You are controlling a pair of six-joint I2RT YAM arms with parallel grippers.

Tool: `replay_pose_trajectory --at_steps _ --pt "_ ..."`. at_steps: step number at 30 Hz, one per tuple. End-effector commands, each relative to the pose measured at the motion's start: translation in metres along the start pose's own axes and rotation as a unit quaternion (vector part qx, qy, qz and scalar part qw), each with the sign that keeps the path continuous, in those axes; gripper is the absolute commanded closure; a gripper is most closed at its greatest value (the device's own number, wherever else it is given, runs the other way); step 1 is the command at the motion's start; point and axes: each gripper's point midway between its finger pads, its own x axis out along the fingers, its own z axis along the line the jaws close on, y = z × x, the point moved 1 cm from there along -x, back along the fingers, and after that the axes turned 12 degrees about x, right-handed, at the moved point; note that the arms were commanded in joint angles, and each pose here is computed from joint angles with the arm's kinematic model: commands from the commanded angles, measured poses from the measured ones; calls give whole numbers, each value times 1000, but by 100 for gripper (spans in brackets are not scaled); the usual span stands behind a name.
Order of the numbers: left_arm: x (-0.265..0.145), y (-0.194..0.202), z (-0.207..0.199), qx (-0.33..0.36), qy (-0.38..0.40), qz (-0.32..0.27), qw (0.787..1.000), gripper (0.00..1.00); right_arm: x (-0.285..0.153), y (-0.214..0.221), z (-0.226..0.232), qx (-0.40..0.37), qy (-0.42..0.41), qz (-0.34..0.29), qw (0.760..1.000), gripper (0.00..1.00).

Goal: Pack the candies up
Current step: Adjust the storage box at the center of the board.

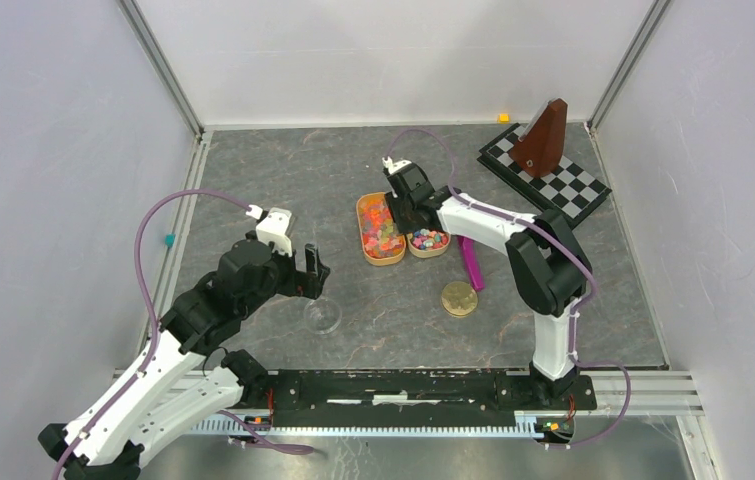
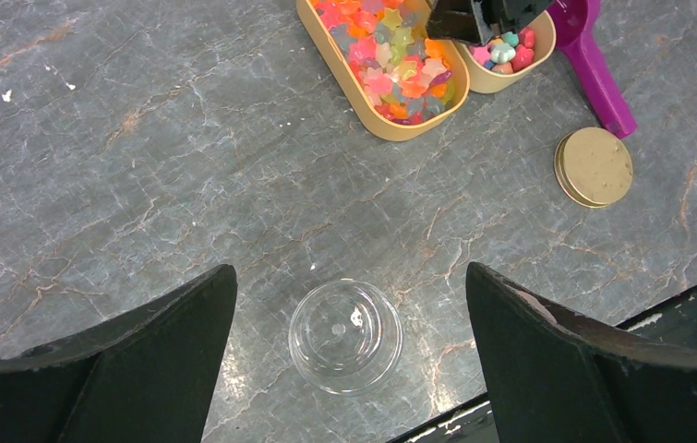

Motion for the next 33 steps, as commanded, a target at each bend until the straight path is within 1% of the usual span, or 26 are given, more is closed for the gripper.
replay_pose_trajectory --at_steps 1,3,11,14,18,21,25,30,33 --pt "-2 -3 1 -19 -5 -10 1000 0 4 -19 10 16 -3 -22 1000 61" --pt "-2 -3 0 -19 -5 -11 1000 0 5 -19 11 18 -4 -23 1000 63" --pt "-2 -3 1 -19 -7 -11 1000 0 10 -15 6 16 10 -17 1000 77" --pt "-2 -4 1 -19 -6 -11 1000 0 11 -14 3 11 16 -15 1000 75" --pt "-2 -3 1 -19 -6 -11 1000 0 13 -10 0 7 23 -9 1000 75" --pt "-2 -4 1 -19 -7 -10 1000 0 14 -9 0 2 22 -4 1000 83" --pt "-2 -4 2 -19 -9 -11 1000 0 12 -12 1 -9 20 -9 1000 99" --pt "-3 -4 3 -20 -11 -13 1000 0 9 -15 -2 -44 22 -8 999 100" --pt "-3 -4 3 -20 -11 -13 1000 0 7 -17 -4 -48 27 -10 998 100"
